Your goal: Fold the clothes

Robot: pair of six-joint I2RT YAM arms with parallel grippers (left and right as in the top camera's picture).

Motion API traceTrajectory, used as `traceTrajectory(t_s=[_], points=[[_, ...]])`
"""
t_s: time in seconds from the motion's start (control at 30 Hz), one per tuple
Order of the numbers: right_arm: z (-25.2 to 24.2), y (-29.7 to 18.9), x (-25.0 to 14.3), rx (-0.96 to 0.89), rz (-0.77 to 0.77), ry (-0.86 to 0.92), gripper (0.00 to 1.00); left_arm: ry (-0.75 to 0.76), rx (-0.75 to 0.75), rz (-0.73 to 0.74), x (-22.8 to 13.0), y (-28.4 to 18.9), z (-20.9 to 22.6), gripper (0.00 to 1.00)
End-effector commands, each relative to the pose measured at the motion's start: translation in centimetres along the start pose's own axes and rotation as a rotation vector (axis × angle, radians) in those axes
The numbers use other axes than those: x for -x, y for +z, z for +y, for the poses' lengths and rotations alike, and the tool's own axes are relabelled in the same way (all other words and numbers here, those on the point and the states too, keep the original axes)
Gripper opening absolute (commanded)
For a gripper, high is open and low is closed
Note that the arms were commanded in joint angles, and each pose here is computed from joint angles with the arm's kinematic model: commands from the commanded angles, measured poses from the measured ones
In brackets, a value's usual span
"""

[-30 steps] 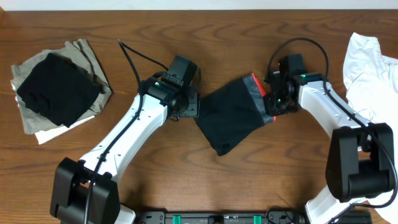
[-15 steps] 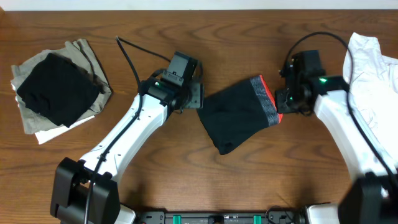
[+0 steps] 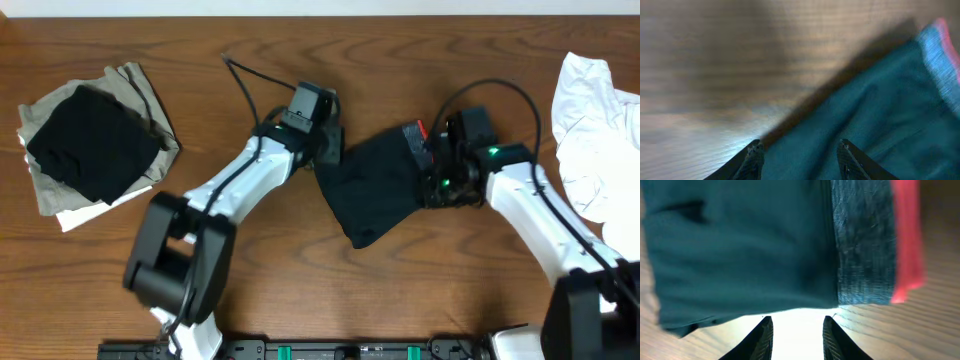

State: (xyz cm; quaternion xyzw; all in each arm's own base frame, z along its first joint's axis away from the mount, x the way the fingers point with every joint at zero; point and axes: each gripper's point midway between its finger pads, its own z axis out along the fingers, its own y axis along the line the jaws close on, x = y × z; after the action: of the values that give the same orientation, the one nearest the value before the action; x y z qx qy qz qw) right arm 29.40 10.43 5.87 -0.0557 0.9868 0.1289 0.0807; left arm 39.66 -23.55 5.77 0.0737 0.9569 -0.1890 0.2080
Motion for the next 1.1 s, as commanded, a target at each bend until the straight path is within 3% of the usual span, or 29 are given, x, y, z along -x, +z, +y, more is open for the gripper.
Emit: traceTrajectory(t_s=[0.0,0.17,0.4,0.63,0.83,1.07], points=[[-0.3,2.3,-1.3,0.007,0.040,0.036,0.31,-0.003,-0.097,0.110,-2.5,1.9,-1.0,0.50],[-1.1,4.5,0.1,-0.010,-0.029,0.023,0.42,-0.064,-0.094,0.313,-7.4,2.9,-0.2,0.51],[-2.6,5.8,4.1,-0.083,-0.176,0.000,0.59,-0.160,0.020,0.594,-14.0,0.3,1.3,0.50],[-2.2,5.5,6.8,-0.076,-0.288,-0.020,0.67,-0.162,0.076,0.764,-18.0,-2.0,0.4,0.35],[-2.4,5.4,5.8,-0.083,-0.241,-0.012,0.66,-0.132,0.066,0.759,-18.0,-2.7,-0.2,0.35],[-1.4,1.5,6.0,-0.084,-0.273,-0.062,0.66,-0.088,0.030,0.581,-13.7,-6.4,-0.2,0.36]])
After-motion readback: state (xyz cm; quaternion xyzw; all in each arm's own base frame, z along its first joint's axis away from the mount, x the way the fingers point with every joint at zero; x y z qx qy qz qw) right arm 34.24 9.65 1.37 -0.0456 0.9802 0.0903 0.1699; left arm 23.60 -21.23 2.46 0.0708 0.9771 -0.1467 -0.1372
